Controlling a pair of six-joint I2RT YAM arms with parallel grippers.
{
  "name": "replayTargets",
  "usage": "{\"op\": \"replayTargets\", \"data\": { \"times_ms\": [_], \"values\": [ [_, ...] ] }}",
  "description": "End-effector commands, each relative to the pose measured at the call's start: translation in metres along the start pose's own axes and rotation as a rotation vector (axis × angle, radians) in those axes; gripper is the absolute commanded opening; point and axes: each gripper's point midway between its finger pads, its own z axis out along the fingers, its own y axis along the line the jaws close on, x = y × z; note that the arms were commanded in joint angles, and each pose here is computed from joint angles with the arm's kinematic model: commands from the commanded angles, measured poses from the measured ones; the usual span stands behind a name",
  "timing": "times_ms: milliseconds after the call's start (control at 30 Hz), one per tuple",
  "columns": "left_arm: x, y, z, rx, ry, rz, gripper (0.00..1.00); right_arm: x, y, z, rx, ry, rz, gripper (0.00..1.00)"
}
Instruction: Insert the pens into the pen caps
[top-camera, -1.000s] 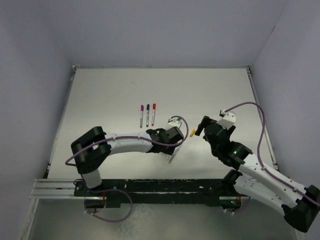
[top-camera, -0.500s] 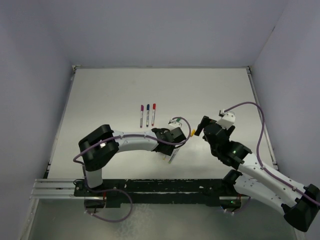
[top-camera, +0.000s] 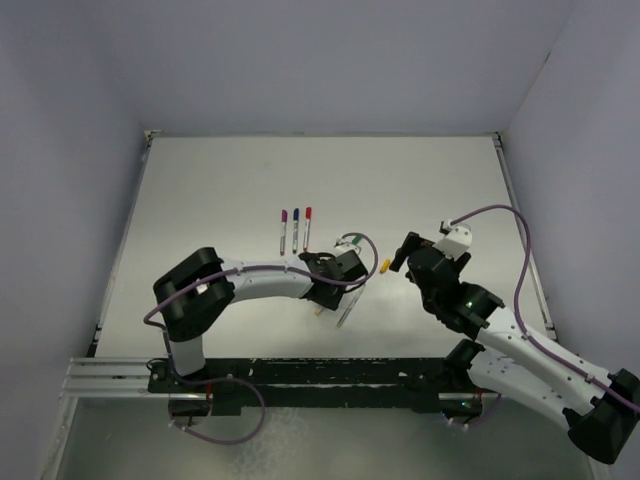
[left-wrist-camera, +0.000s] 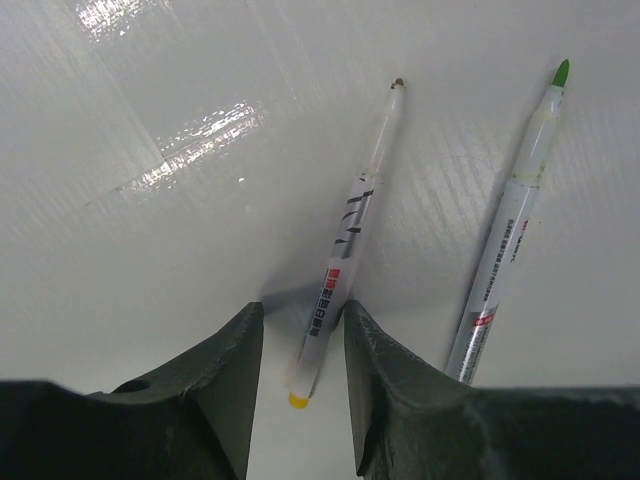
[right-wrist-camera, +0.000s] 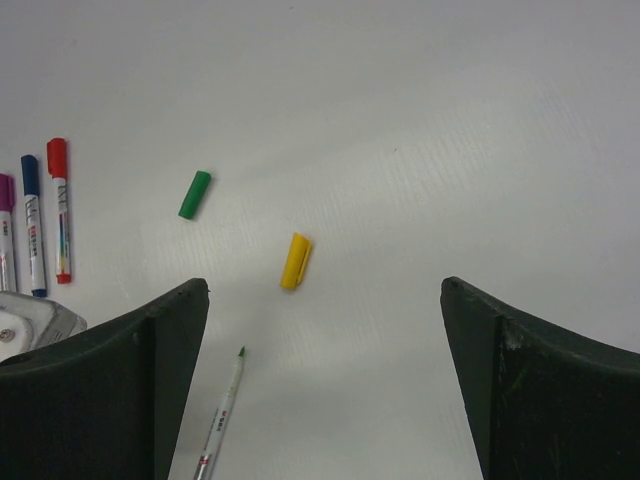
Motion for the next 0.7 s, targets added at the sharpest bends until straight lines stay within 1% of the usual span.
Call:
{"op": "replayTargets", "data": {
  "times_ms": [0, 200, 367, 533, 667],
  "values": [
    [0.025, 0.015, 0.01, -0.006, 0.09, 0.046, 0.4, -0.018, 0.004, -0.002, 0.016, -0.044, 0.047, 1.0],
    [0.025, 0.007, 0.019, 0.048, 0.106, 0.069, 0.41, -0.021, 0.003, -0.004, 0.016, -0.048, 0.052, 1.0],
    [0.031, 0.006, 0.023, 0.055, 0.133, 0.101, 0.4, -0.024, 0.0, -0.007, 0.017, -0.061, 0.07, 1.0],
    [0.039, 0.012, 0.026, 0.039, 0.165, 0.119, 0.37, -0.026, -0.002, -0.008, 0.022, -0.072, 0.08, 1.0],
    [0.053, 0.016, 0.029, 0.03, 0.207, 0.121, 0.34, -0.035, -0.004, -0.01, 0.033, -0.095, 0.066, 1.0]
  ]
}}
